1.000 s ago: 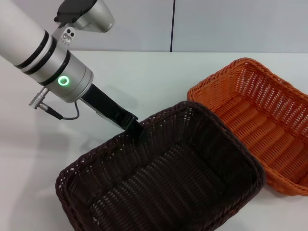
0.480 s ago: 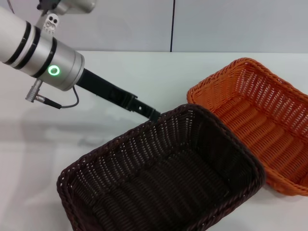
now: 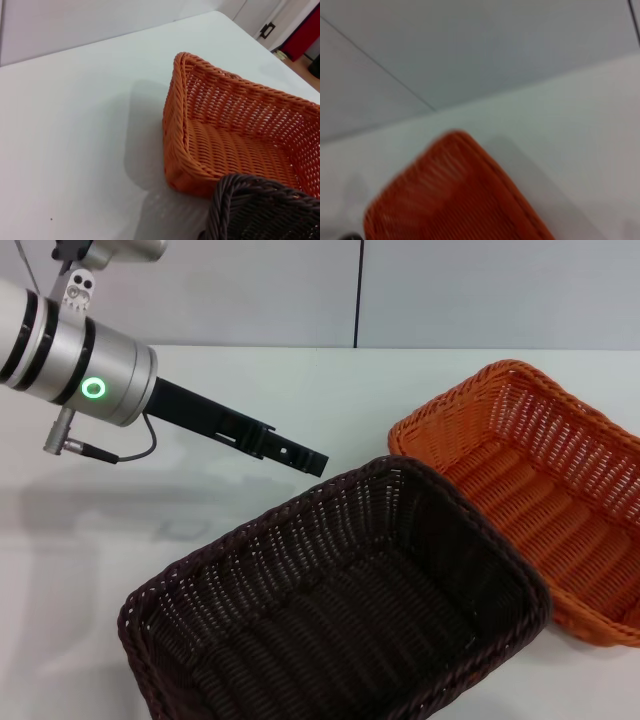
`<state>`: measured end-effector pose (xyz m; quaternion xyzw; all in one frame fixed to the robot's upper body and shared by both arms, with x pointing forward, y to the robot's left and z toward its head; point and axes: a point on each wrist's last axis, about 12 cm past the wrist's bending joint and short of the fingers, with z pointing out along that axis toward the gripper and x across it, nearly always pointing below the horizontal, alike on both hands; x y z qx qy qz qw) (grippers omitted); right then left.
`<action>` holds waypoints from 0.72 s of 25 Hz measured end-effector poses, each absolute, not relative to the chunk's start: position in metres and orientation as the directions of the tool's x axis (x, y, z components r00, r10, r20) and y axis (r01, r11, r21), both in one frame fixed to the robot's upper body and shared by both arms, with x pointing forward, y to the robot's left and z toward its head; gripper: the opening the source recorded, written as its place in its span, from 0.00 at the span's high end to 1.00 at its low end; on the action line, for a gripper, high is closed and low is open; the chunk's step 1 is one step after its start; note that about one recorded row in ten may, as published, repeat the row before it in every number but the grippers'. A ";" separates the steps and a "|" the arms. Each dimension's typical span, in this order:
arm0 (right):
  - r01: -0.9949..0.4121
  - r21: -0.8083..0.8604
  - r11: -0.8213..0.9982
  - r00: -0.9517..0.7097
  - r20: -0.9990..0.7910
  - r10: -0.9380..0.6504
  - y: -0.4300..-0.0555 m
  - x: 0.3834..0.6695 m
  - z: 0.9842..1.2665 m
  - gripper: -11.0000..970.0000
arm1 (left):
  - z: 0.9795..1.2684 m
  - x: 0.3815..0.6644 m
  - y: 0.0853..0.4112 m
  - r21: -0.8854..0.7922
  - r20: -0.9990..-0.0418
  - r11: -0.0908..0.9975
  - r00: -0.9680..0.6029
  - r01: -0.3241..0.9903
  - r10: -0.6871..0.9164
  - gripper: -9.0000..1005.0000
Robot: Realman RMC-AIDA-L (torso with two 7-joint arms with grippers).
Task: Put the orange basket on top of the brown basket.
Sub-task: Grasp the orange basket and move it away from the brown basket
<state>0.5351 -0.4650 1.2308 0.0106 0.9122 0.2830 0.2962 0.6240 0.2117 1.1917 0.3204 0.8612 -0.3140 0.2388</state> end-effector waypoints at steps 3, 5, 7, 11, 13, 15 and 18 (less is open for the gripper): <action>-0.100 0.482 0.870 -0.875 -0.459 0.154 -0.466 0.538 1.239 0.14 | 1.189 0.624 0.212 -0.383 -0.613 0.592 -0.675 0.709 0.410 0.14; -0.070 0.452 0.889 -0.908 -0.397 0.131 -0.462 0.543 1.239 0.14 | 1.188 0.625 0.212 -0.381 -0.614 0.588 -0.670 0.714 0.417 0.14; -0.060 0.436 0.898 -0.935 -0.339 0.103 -0.454 0.549 1.236 0.14 | 1.188 0.625 0.212 -0.379 -0.614 0.587 -0.669 0.716 0.420 0.14; -0.054 0.425 0.903 -0.965 -0.256 0.063 -0.436 0.557 1.223 0.14 | 1.187 0.626 0.211 -0.375 -0.613 0.586 -0.666 0.718 0.424 0.14; -0.047 0.428 0.902 -0.968 -0.241 0.064 -0.432 0.559 1.218 0.14 | 1.186 0.626 0.211 -0.375 -0.610 0.587 -0.668 0.717 0.426 0.14; -0.041 0.434 0.900 -0.970 -0.233 0.068 -0.430 0.560 1.216 0.14 | 1.183 0.626 0.211 -0.377 -0.604 0.589 -0.672 0.715 0.428 0.14; -0.034 0.443 0.896 -0.972 -0.224 0.074 -0.429 0.561 1.211 0.14 | 1.183 0.626 0.211 -0.377 -0.604 0.589 -0.672 0.715 0.428 0.14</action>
